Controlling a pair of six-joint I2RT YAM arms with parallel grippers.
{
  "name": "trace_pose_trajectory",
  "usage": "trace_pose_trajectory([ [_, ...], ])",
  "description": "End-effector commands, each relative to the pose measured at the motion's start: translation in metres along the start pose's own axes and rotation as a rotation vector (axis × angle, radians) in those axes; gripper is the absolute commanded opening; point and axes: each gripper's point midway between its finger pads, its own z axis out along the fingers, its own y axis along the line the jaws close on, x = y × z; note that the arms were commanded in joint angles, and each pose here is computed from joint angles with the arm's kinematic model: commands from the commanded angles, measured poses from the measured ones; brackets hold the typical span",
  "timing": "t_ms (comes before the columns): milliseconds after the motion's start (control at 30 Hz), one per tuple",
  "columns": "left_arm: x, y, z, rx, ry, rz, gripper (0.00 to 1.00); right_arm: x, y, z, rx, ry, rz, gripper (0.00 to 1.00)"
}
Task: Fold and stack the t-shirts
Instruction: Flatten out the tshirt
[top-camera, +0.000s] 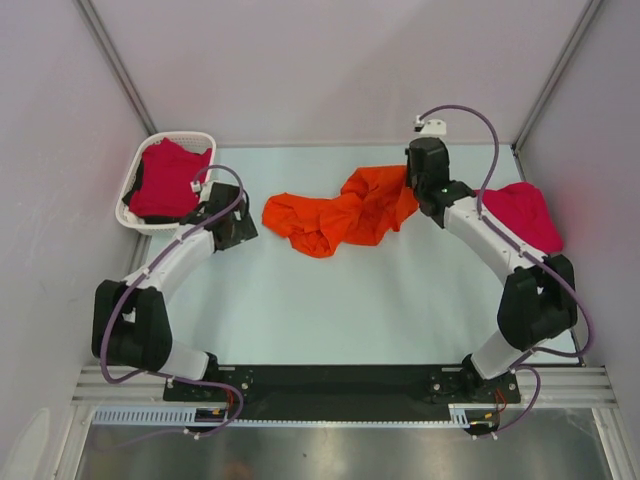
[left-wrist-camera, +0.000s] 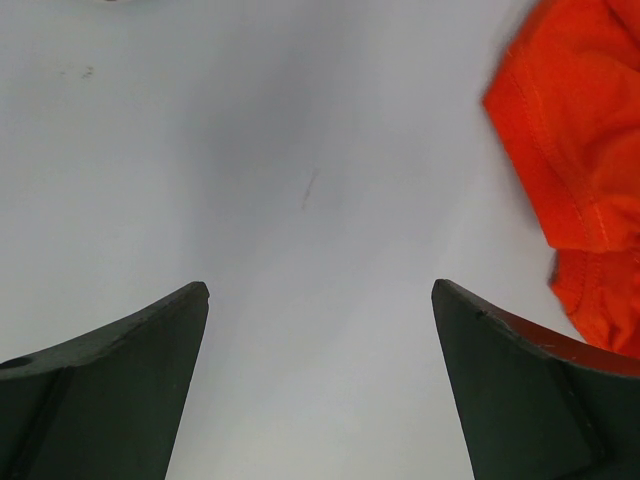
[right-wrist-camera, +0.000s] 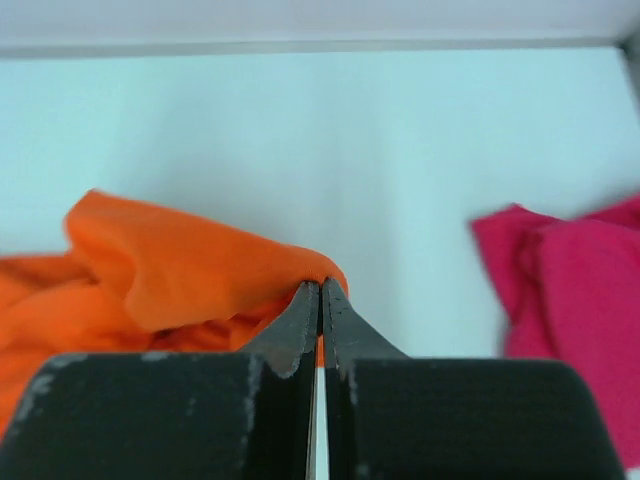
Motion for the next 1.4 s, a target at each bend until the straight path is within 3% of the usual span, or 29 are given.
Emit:
trace_pose_trajectory([
  [0, 0.009, -0.041, -0.012, 0.114, -0.013, 0.059, 1.0, 0.014, -0.062, 0.024, 0.253, 0.027, 0.058, 0.0],
  [167, 0.031, -0.076, -0.015, 0.169, 0.02, 0.141, 1.0, 0.074, -0.109, 0.044, 0.501, 0.195, -0.008, 0.0],
  [300, 0.05, -0.108, -0.022, 0.215, 0.029, 0.214, 1.0, 0.087, -0.14, 0.041, 0.693, 0.186, -0.024, 0.0],
  [500, 0.065, -0.15, -0.031, 0.273, 0.009, 0.294, 1.0, 0.064, -0.129, 0.021, 0.629, 0.044, 0.051, 0.03],
  [667, 0.048, -0.173, -0.043, 0.344, -0.047, 0.266, 1.0, 0.034, -0.097, -0.004, 0.528, -0.101, 0.068, 0.09],
  [800, 0.031, -0.189, -0.054, 0.394, -0.082, 0.275, 1.0, 0.023, -0.104, -0.014, 0.535, -0.121, 0.082, 0.13],
  [833, 0.031, -0.192, -0.055, 0.404, -0.077, 0.28, 1.0, 0.023, -0.106, -0.017, 0.542, -0.116, 0.079, 0.43],
  [900, 0.031, -0.197, -0.053, 0.413, -0.071, 0.282, 1.0, 0.022, -0.109, -0.022, 0.564, -0.126, 0.084, 0.74],
  [933, 0.032, -0.202, -0.054, 0.428, -0.065, 0.281, 1.0, 0.021, -0.109, -0.023, 0.562, -0.13, 0.086, 0.96],
  [967, 0.036, -0.204, -0.049, 0.426, -0.054, 0.287, 0.99, 0.021, -0.108, -0.024, 0.562, -0.133, 0.087, 1.0],
  [1200, 0.05, -0.242, -0.032, 0.524, -0.017, 0.27, 0.99, 0.027, -0.09, -0.02, 0.515, -0.114, 0.054, 1.0],
  [1367, 0.056, -0.258, -0.012, 0.512, 0.004, 0.284, 0.93, 0.03, -0.082, -0.02, 0.479, -0.106, 0.043, 1.0],
])
